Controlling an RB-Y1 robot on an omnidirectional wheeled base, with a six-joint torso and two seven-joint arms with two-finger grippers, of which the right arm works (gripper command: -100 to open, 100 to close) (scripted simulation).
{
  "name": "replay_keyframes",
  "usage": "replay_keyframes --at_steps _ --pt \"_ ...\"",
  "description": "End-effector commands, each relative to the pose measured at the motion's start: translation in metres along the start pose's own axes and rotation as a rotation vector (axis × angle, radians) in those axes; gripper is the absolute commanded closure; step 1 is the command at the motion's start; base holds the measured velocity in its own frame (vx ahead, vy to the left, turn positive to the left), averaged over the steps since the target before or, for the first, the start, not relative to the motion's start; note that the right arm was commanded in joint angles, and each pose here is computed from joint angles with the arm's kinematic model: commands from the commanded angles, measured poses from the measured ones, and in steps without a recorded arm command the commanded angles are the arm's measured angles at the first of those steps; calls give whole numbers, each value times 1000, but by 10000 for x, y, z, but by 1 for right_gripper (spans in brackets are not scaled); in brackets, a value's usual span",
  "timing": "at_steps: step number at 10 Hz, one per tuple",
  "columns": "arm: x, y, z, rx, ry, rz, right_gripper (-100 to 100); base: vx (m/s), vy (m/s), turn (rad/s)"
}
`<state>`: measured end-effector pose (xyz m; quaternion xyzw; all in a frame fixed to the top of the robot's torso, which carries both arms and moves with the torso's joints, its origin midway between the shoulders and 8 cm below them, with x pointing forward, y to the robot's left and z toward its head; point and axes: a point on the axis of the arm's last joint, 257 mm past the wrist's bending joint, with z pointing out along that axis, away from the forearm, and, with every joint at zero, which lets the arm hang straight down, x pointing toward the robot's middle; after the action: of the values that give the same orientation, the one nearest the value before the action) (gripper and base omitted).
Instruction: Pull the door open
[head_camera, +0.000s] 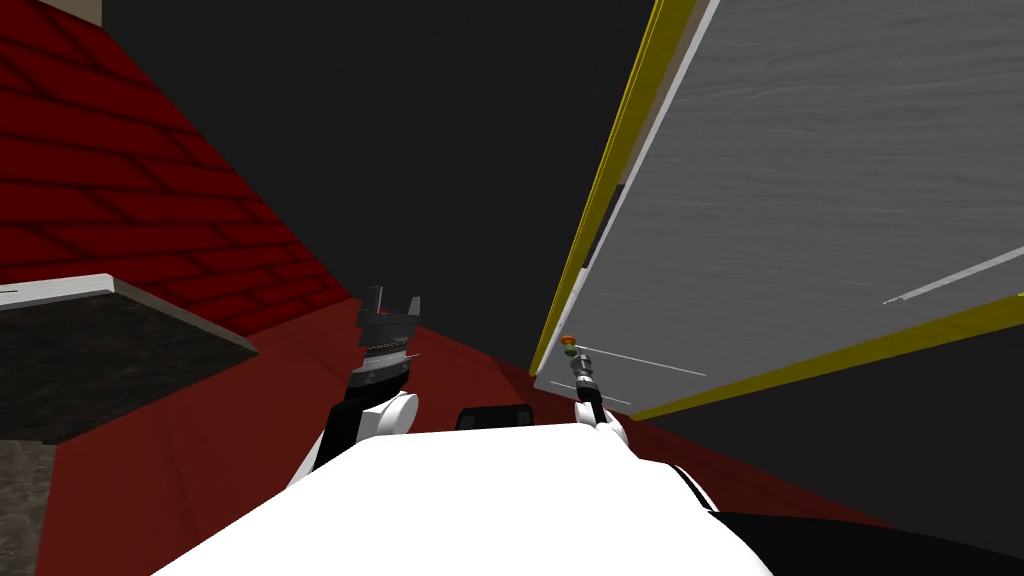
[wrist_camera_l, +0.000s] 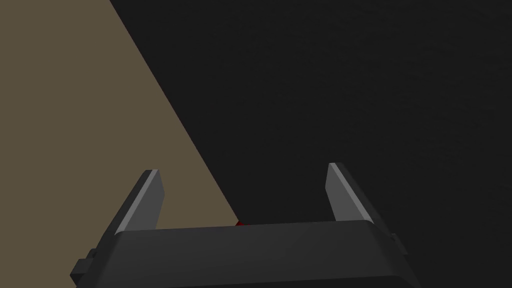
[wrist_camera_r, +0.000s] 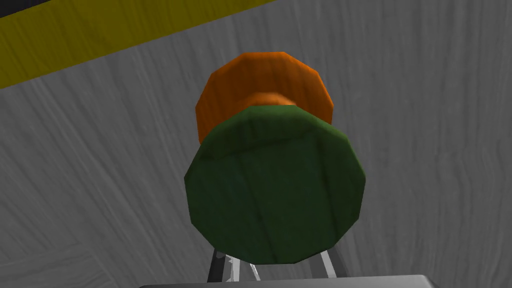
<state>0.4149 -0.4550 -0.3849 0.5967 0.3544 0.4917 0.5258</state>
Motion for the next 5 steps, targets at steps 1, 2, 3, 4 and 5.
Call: replay_keyframes --at_steps 1,2,3,4,5 --pt "122 29 61 -19 11 72 100 -72 -34 97" --pt "122 29 61 -19 11 78 100 -48 -22 48" --pt "110 29 69 -20 2 129 100 -47 -19 67" --pt "98 29 76 -22 -7 166 100 -83 -31 111" --pt "98 29 76 -22 -7 182 100 -67 -17 89"
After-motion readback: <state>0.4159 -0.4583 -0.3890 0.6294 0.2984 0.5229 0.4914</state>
